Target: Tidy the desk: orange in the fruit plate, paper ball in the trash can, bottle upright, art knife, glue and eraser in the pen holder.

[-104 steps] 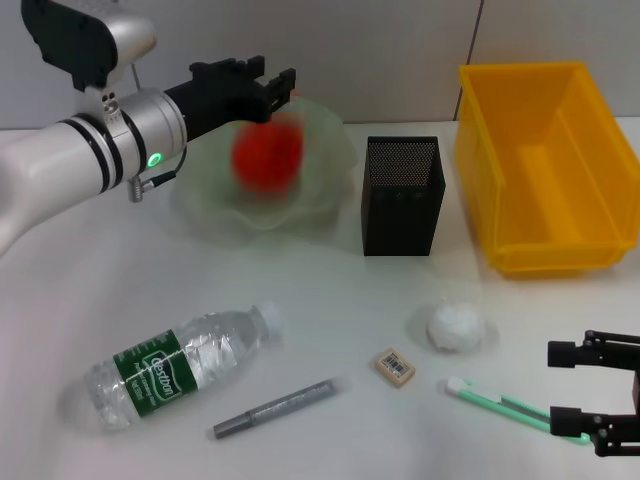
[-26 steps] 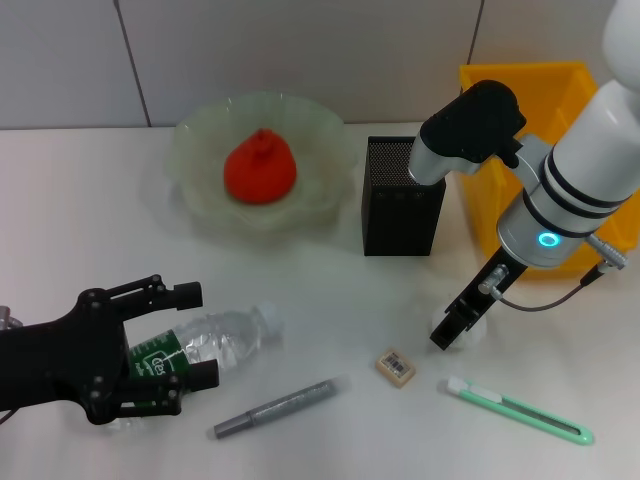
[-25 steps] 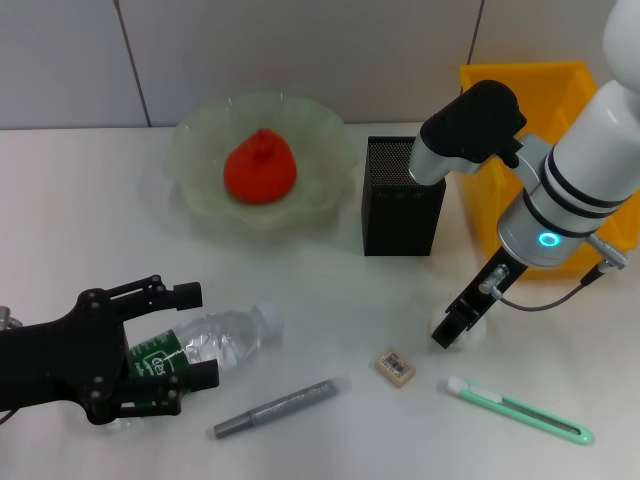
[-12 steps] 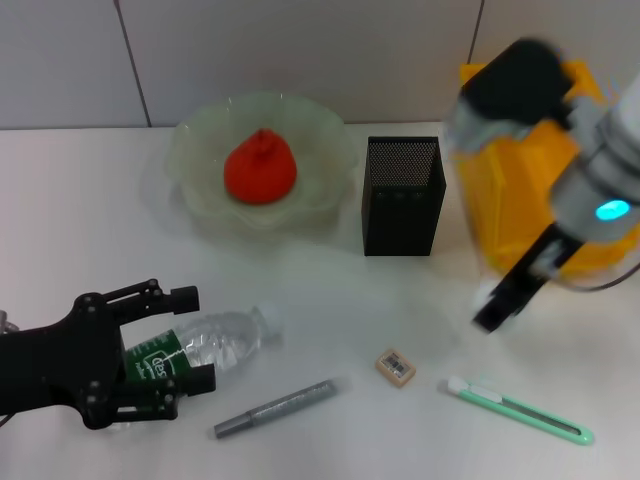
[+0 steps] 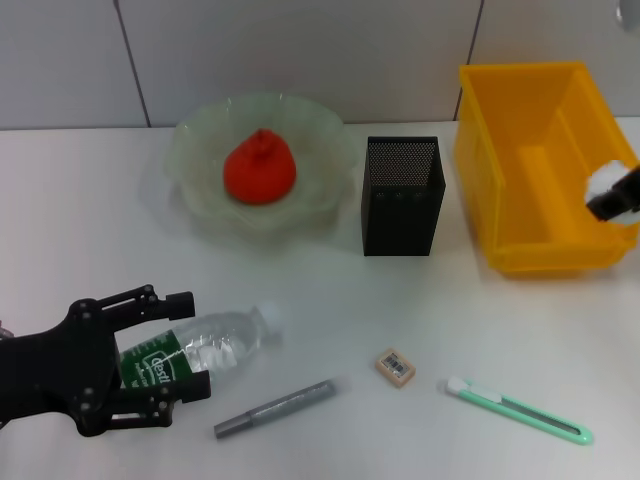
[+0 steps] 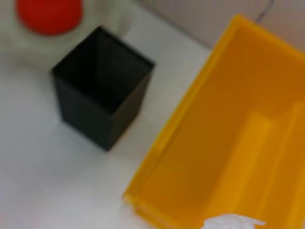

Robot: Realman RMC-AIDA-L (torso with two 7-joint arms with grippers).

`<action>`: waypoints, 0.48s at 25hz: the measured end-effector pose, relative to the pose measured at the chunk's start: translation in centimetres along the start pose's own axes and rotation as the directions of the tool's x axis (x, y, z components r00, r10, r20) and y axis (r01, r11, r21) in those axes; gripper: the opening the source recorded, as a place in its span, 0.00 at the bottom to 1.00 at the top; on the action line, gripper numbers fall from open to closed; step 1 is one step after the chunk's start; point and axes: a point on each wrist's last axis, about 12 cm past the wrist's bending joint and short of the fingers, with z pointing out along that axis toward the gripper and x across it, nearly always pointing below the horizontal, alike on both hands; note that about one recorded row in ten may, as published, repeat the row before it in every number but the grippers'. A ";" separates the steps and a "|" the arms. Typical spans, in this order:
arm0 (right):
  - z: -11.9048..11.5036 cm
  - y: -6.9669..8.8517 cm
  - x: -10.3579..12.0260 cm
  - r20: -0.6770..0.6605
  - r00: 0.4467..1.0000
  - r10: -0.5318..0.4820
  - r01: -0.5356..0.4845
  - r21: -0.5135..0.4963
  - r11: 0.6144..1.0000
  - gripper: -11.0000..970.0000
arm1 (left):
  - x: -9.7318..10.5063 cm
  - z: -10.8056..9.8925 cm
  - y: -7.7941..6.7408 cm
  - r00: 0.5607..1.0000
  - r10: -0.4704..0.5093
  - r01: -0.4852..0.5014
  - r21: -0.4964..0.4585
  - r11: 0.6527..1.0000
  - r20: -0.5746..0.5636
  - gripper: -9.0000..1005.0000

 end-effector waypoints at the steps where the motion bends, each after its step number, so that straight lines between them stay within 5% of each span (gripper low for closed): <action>1: 1.0 -0.8 0.4 0.044 0.999 0.017 -0.018 0.031 0.999 0.59 | 0.0 0.0 0.0 1.000 -0.001 0.001 -0.004 1.000 0.001 0.80; 12: 7.0 -2.0 0.4 0.180 0.983 0.020 -0.026 0.032 0.999 0.61 | -0.1 -0.2 0.2 1.000 -0.008 0.008 -0.021 1.000 0.004 0.80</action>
